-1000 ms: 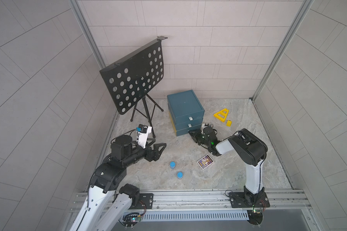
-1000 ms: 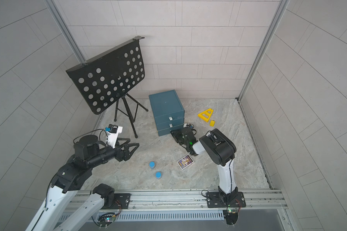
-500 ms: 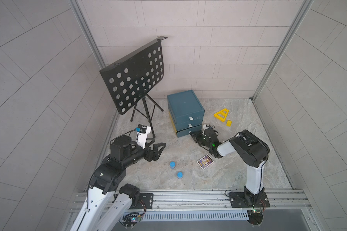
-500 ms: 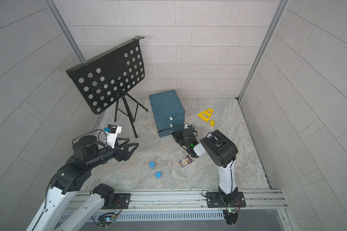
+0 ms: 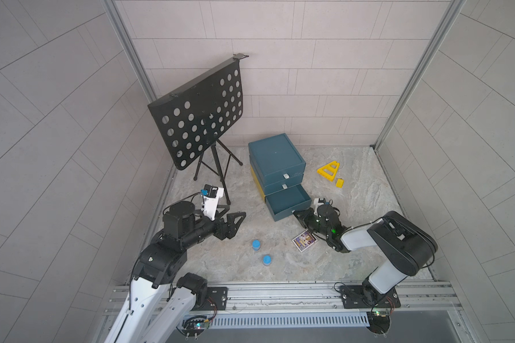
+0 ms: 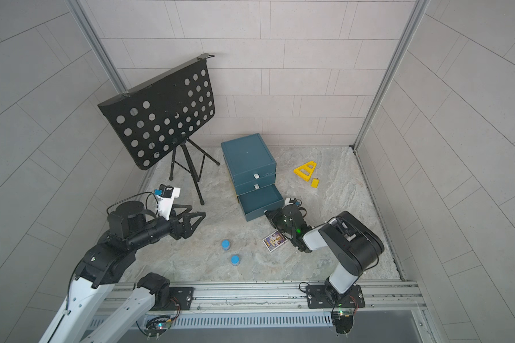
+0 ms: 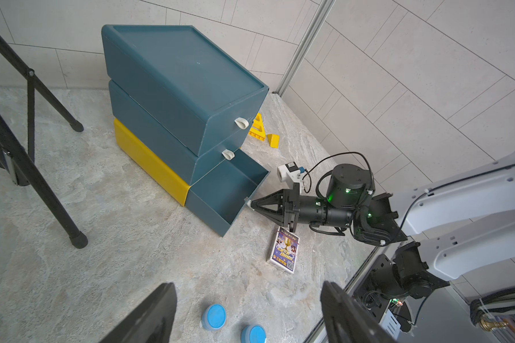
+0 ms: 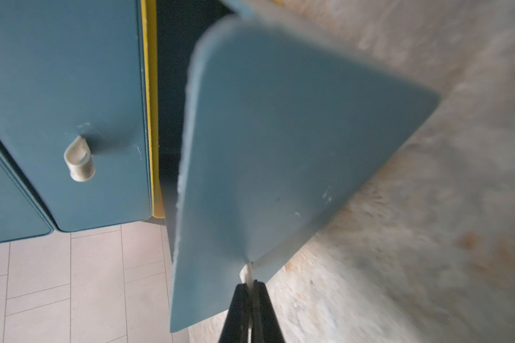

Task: Put the paint cans in the drawer according to color
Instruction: Open the drawer in the storage box.

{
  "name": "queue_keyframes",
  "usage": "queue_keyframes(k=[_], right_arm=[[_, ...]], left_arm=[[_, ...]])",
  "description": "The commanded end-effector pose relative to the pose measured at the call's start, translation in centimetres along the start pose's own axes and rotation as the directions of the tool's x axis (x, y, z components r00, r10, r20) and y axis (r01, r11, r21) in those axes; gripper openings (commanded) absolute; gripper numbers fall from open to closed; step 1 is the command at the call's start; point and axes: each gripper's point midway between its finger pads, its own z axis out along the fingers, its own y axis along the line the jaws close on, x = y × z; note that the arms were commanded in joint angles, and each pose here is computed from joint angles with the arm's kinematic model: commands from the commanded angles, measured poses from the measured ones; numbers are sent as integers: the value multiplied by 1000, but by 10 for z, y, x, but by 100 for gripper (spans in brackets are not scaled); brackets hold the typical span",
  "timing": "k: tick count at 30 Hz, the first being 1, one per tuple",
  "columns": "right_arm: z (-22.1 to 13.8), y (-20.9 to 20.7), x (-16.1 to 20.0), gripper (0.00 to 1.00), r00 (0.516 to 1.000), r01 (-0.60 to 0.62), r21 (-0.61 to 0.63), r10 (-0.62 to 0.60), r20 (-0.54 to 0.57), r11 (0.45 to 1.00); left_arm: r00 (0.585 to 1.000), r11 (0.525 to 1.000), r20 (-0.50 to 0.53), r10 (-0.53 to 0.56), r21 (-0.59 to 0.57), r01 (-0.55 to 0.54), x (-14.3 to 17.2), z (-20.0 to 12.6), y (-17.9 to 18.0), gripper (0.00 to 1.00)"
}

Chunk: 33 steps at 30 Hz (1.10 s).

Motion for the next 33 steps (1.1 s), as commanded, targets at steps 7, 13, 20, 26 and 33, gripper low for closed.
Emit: queue_keyframes(k=[7, 13, 20, 26, 33], right_arm=[[-28, -17, 7, 0, 998, 61, 107, -60, -16, 992], [-24, -23, 11, 0, 998, 50, 120, -45, -41, 992], [-29, -21, 8, 52, 988, 152, 168, -145, -51, 974], [-80, -15, -7, 55, 885, 443, 367, -463, -35, 818], [-99, 36, 52, 48, 481, 854, 339, -849, -221, 395]], left_arm=[[1000, 1000, 23, 14, -5, -14, -4, -3, 0, 84], [1000, 1000, 22, 16, -8, -16, -3, -3, 1, 84], [1000, 1000, 22, 13, -10, -12, -3, -3, 1, 84], [1000, 1000, 27, 13, -25, -13, -4, -4, 3, 84], [999, 993, 40, 7, -120, -2, -6, -8, 19, 85]])
